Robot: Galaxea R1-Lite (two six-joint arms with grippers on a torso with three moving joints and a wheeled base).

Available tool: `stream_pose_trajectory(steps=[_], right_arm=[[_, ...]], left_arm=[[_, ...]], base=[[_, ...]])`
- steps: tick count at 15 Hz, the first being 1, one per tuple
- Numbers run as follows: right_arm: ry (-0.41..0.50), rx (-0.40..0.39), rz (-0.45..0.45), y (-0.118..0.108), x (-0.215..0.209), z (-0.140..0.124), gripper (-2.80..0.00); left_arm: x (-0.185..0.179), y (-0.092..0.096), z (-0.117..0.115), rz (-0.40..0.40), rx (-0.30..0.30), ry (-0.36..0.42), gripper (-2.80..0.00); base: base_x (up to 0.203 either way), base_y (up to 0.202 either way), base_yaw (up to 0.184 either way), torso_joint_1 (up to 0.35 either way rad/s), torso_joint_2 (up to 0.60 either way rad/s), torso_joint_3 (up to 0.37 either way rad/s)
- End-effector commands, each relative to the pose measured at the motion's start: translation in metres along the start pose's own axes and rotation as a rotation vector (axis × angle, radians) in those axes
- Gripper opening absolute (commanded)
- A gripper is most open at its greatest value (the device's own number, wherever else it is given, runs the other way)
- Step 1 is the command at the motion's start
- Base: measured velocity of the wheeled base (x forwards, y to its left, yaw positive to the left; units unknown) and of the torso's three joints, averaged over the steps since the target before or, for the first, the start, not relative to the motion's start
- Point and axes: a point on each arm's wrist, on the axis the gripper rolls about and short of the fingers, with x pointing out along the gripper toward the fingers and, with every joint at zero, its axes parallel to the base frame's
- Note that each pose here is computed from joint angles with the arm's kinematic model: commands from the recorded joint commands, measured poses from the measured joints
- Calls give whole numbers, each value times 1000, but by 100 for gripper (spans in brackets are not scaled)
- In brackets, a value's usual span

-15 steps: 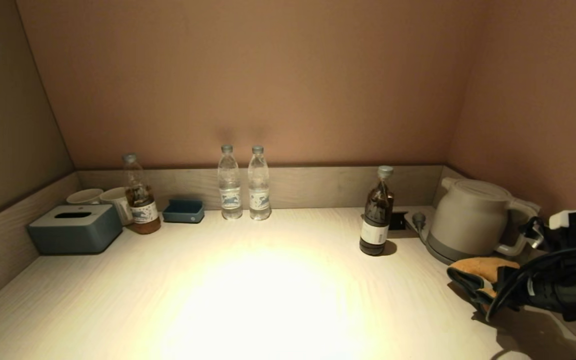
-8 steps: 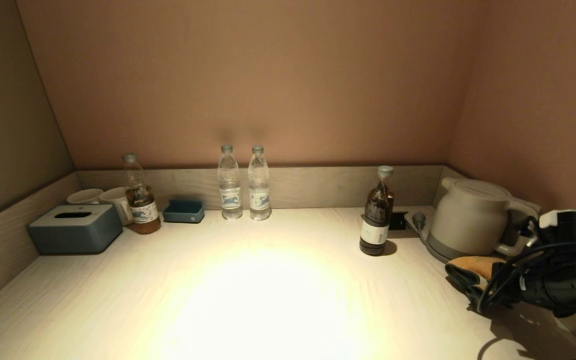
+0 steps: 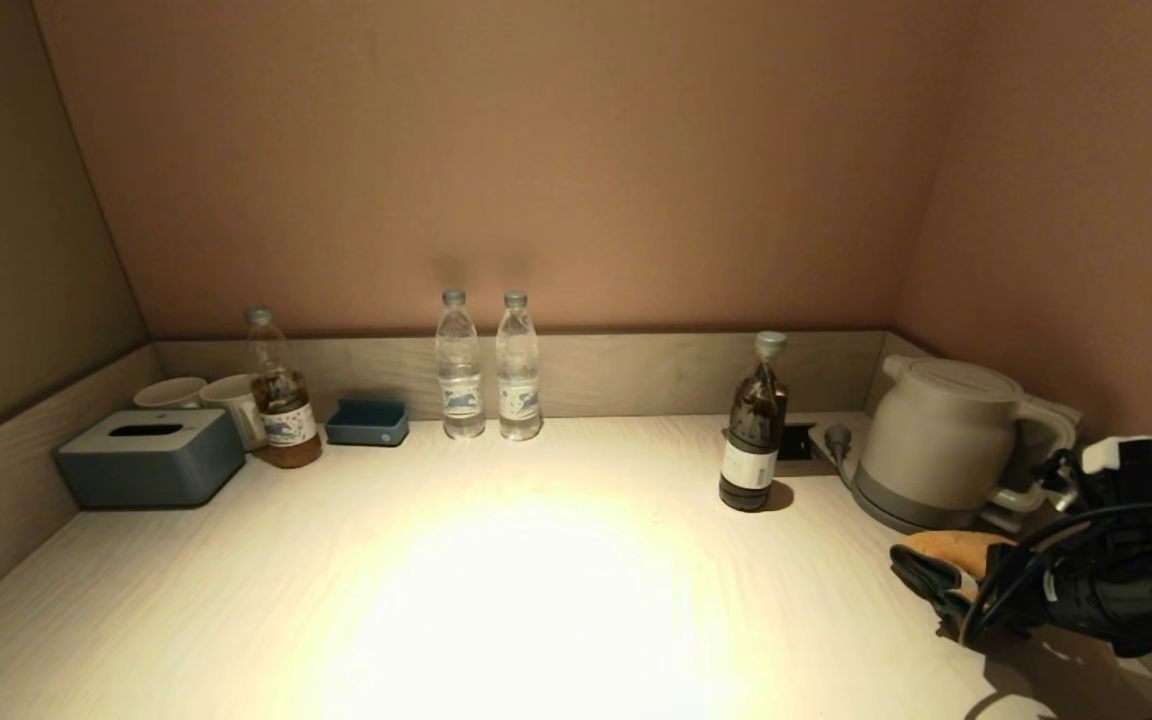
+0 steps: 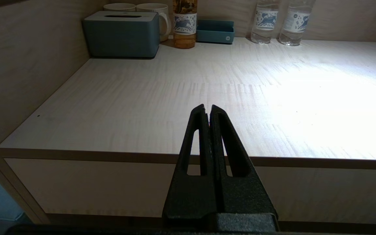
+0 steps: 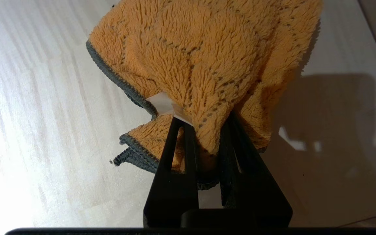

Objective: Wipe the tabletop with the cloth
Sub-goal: Place the tablecloth

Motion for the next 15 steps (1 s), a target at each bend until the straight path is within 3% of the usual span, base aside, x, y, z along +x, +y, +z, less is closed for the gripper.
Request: stream_pose_trajectory(steps=[1,2,9,12,15], right_arm=[[0,-5,5,1,-4,-4,-280],[2,-5,6,1,-4,-5,0],[-16,-12,10,3,-11,-5,0],[-100,-45,33,11,-39,-5,0],[-266,-131,110,31,-97,-13,0]], left_arm=[[0,0,0,1,-1,0,-280],[0,0,0,1,-1,0,-280],[0,0,0,1,-1,-1,-280],[0,0,0,1,-1,0,-280],[0,0,0,1,-1,0,-280]], base=[[0,0,0,0,0,0],[0,0,0,0,0,0],[0,0,0,0,0,0],[0,0,0,0,0,0],[0,0,0,0,0,0]])
